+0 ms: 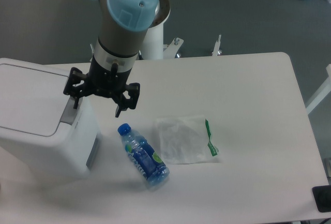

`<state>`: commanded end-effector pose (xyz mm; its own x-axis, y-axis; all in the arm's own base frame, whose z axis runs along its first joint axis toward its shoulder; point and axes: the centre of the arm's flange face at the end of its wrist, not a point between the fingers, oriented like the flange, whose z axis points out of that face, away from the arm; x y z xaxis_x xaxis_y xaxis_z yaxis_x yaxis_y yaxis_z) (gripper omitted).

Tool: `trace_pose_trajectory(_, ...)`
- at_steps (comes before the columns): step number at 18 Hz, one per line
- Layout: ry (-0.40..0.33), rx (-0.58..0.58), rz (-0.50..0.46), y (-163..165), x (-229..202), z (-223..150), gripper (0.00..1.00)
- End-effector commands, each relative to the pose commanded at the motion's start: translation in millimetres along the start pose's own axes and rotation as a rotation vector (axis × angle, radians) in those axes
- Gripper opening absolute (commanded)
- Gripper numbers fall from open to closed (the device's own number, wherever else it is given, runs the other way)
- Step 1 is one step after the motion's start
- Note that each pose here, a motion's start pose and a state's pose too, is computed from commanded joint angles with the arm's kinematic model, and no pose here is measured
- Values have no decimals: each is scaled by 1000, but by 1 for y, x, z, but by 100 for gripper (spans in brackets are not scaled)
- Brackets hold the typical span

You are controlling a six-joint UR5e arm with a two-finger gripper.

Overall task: Open the trash can
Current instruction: 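Lower the gripper onto the bin lid edge and push it open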

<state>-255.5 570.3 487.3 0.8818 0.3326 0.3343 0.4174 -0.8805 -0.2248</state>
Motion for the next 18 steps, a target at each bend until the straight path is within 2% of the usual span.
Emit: trace_pose_trajectory(18, 2, -23, 4, 1, 3, 14, 100)
